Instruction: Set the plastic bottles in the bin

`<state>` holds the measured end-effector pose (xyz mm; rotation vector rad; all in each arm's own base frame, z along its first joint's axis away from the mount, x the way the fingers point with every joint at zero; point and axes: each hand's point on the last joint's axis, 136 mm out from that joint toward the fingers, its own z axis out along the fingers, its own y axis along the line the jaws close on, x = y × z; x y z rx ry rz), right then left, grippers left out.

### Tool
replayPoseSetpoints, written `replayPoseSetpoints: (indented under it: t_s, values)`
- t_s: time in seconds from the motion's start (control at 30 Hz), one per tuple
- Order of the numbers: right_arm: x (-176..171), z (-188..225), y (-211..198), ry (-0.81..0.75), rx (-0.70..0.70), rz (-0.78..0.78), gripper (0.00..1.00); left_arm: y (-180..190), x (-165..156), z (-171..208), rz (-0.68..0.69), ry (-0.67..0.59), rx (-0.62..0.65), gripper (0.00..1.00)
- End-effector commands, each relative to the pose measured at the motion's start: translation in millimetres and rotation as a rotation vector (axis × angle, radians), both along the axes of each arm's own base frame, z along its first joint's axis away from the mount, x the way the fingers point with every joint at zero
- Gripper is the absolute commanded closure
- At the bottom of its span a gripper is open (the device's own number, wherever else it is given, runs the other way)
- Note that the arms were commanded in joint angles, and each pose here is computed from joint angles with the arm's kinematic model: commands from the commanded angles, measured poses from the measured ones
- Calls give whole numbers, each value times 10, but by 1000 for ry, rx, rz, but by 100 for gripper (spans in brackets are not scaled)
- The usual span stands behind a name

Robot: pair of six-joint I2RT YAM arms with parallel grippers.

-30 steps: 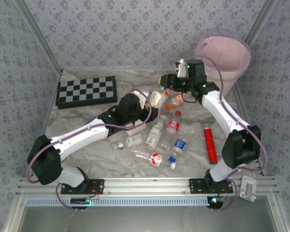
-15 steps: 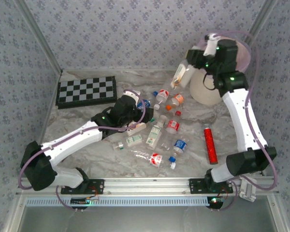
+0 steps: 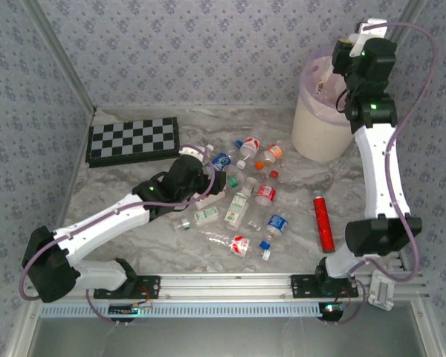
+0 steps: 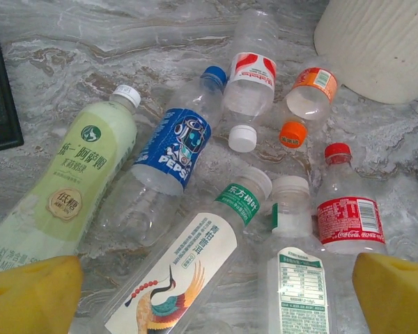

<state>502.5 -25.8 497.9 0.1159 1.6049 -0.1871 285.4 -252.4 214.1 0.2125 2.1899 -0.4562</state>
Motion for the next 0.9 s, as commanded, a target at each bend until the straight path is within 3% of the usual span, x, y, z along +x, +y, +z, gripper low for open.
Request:
replayPoseSetpoints:
  t_s: [0.0,0.27,0.63,0.77,0.87]
  values:
    - [109,-10,-105,3,-75,-59,100,94,-22,7,36,-3,-10,1]
    - [547,-912,-186,277,-68,-98,100,212,-48,-94,62,30,30,1]
    - [854,-2165,-345,658,98,-26,98,508,-143,-260,132,108,63,1]
    - [854,-2402,-454,705,145,-41,88,759,-188,-356,182,163,111,1]
    - [825,-2502,-570,729,142,-73,63,914,-224,-429,208,196,123,2]
